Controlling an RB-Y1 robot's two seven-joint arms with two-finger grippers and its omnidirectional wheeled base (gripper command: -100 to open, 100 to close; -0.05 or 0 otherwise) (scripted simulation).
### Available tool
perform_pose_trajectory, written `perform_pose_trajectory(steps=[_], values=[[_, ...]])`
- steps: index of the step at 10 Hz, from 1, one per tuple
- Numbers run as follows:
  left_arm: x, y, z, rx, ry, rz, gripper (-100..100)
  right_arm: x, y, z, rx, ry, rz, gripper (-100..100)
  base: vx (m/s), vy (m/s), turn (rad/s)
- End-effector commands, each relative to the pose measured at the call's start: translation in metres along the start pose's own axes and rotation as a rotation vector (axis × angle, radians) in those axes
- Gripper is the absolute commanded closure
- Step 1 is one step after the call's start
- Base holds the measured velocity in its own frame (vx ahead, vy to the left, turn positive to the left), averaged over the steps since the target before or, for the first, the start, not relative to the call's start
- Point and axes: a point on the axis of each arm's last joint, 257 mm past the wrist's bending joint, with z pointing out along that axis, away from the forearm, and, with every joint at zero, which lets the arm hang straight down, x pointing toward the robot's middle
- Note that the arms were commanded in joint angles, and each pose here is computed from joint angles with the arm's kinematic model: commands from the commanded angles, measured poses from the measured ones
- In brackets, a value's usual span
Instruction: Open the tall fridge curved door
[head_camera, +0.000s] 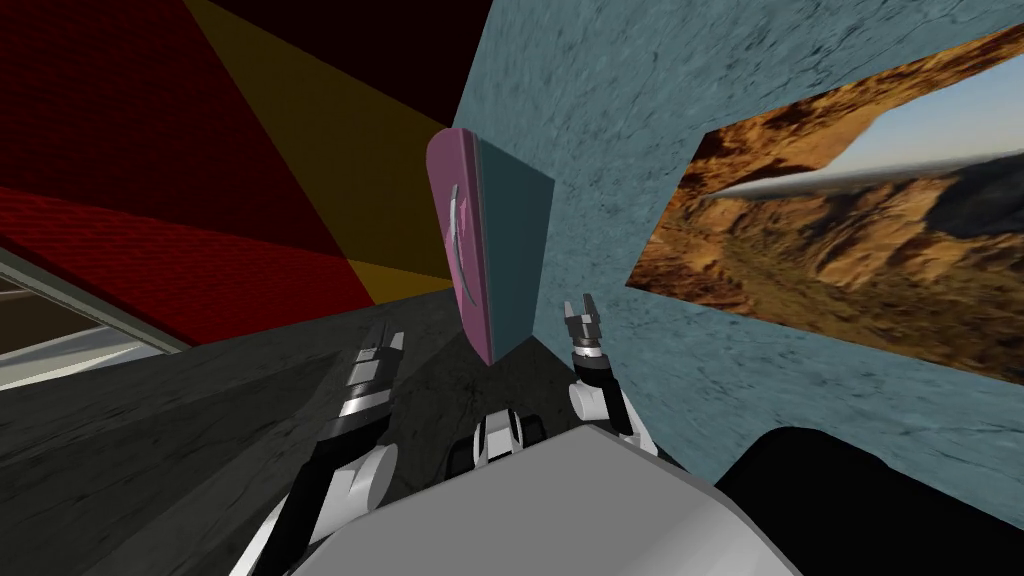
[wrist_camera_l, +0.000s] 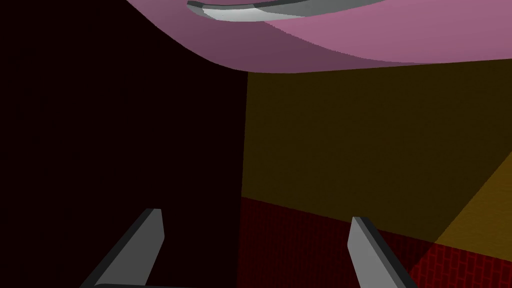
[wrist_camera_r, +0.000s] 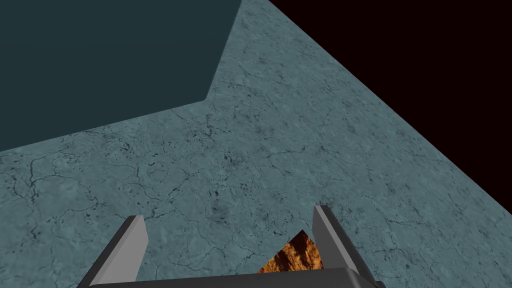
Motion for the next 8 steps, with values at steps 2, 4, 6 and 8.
perform_pose_trajectory(steps=[2,4,6,8], values=[[-0.008,0.029,-0.001,-0.060,0.030,0.093,-100,0.000,0.000,0.000,0.000,0.000,0.000,0,0.220,-0.159,0.059],[-0.015,0.047,-0.002,-0.099,0.034,0.143,-100,0.000,0.000,0.000,0.000,0.000,0.000,0,0.204,-0.135,0.066],[-0.023,0.064,-0.003,-0.135,0.033,0.185,-100,0.000,0.000,0.000,0.000,0.000,0.000,0,0.191,-0.191,0.064],[-0.032,0.084,-0.006,-0.180,0.027,0.232,-100,0.000,0.000,0.000,0.000,0.000,0.000,0,0.201,-0.128,0.051]])
